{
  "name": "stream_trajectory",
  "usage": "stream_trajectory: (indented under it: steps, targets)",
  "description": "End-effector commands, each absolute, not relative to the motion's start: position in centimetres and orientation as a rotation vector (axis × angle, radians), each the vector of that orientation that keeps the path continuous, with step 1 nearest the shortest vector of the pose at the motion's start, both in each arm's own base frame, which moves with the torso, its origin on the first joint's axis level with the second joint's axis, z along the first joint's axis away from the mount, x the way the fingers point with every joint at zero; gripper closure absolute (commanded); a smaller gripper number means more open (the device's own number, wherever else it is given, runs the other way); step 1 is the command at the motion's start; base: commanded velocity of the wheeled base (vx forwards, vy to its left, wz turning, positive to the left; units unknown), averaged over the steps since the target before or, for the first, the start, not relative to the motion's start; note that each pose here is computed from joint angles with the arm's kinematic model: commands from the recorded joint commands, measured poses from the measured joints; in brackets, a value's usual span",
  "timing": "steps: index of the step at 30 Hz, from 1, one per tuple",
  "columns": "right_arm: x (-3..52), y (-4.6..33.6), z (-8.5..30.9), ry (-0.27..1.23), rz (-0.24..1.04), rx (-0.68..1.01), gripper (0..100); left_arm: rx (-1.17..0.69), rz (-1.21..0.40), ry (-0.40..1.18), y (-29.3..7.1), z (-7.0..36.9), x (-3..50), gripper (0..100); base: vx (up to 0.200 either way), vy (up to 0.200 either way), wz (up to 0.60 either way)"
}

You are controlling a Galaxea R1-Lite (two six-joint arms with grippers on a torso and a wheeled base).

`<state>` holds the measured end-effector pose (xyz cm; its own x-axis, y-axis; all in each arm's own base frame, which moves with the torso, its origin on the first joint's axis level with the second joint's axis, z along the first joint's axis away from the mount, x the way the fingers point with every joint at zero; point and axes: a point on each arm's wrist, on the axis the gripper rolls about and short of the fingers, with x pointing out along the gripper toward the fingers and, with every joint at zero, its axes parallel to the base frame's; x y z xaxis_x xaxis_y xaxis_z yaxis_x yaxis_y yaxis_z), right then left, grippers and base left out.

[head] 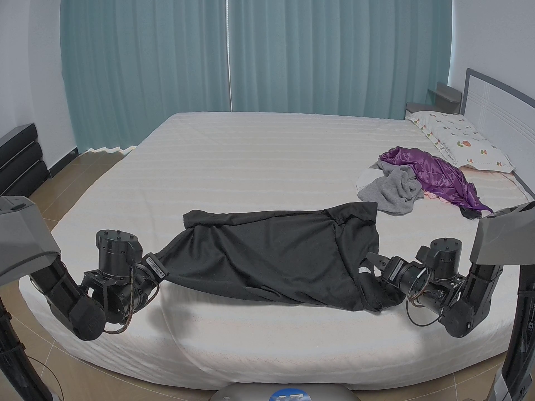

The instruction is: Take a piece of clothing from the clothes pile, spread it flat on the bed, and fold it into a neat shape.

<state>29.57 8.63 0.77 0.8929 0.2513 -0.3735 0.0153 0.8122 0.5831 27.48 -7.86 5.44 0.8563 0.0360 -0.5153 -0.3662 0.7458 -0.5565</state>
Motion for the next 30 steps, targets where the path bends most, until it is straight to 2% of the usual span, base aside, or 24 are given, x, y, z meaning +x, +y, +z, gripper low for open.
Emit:
stream_trajectory:
  steps: [1, 4, 8, 13, 16, 23, 30]
  targets:
    - [31.0, 8.7, 3.4, 0.391, 0.147, 0.579, 0, -0.709, 0.253, 0.489, -7.2, 5.5, 27.8, 100, 0.000, 0.000, 0.00]
    - [31.6, 8.6, 4.7, 0.381, 0.138, 0.577, 0, -0.712, 0.263, 0.479, -6.8, 5.6, 28.0, 100, 0.000, 0.000, 0.00]
    - [33.1, 7.5, 7.4, 0.294, 0.116, 0.597, 0, -0.710, 0.262, 0.483, -6.8, 5.5, 28.0, 100, 0.000, 0.000, 0.00]
    - [33.5, 7.4, 7.5, 0.329, 0.094, 0.593, 0, -0.710, 0.261, 0.484, -6.8, 5.5, 28.0, 100, 0.000, 0.000, 0.00]
    - [33.8, 7.6, 6.6, 0.368, 0.099, 0.596, 0, -0.710, 0.259, 0.486, -6.9, 5.4, 28.0, 100, 0.000, 0.000, 0.00]
    - [35.4, 9.1, 1.4, 0.502, 0.115, 0.586, 0, -0.707, 0.259, 0.497, -6.9, 5.1, 28.0, 100, 0.000, 0.000, 0.00]
    - [36.7, 11.0, -0.9, 0.587, 0.150, 0.636, 0, -0.701, 0.262, 0.507, -7.0, 4.8, 28.0, 100, 0.000, 0.000, 0.00]
